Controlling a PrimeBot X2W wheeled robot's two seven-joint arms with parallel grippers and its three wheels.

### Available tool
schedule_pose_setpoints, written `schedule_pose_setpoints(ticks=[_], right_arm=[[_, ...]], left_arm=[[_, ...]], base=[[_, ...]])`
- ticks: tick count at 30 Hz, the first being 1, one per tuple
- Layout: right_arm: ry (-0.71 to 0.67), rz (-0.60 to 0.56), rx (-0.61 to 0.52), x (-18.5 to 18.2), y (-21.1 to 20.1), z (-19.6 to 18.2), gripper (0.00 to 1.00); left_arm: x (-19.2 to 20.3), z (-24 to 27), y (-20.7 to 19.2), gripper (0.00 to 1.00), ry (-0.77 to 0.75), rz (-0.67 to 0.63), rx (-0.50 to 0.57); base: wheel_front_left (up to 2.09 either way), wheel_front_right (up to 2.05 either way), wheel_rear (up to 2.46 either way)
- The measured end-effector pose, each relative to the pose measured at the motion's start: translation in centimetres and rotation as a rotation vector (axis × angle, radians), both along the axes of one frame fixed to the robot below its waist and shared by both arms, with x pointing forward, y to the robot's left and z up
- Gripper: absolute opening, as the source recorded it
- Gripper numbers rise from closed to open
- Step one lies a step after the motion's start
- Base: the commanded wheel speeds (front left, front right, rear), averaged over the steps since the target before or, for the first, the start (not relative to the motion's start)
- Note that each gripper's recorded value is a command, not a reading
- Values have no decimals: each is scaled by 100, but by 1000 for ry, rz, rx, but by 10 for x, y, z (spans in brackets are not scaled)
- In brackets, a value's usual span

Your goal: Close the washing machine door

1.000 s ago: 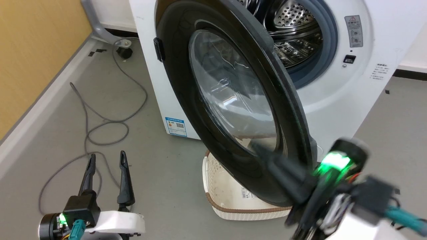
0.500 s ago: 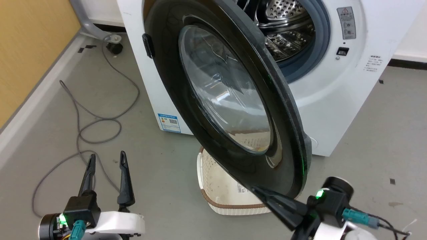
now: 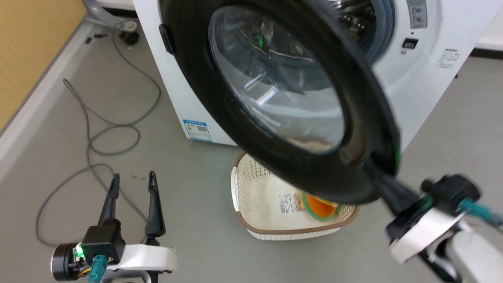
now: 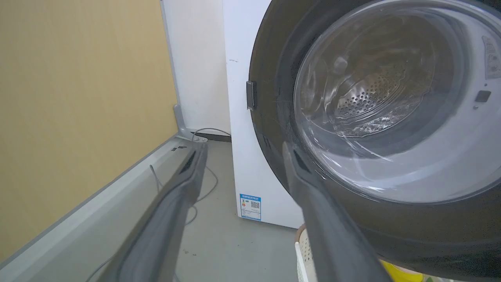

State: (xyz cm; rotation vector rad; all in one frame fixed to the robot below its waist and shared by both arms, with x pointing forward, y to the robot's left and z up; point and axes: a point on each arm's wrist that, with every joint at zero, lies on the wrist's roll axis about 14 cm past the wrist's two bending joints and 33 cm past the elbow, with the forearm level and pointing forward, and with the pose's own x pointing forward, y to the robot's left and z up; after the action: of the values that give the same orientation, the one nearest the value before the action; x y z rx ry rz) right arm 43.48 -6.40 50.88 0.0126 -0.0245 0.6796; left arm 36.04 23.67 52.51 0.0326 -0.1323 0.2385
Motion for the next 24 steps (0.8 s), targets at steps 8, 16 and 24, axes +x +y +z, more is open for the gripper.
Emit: schedule_pose_setpoints(ticks=[8, 16, 24], right_arm=[[-46, -192, 18, 61, -45, 9, 0], [-83, -294, -25, 119, -70, 8, 0], [-92, -367, -39, 166, -84, 8, 0]], left_arm=[[22, -5, -11, 100, 10, -36, 6], [48, -16, -22, 100, 31, -62, 4], [61, -28, -23, 100, 56, -62, -2]], base=[[0, 0, 0], [0, 0, 0], [0, 0, 0]])
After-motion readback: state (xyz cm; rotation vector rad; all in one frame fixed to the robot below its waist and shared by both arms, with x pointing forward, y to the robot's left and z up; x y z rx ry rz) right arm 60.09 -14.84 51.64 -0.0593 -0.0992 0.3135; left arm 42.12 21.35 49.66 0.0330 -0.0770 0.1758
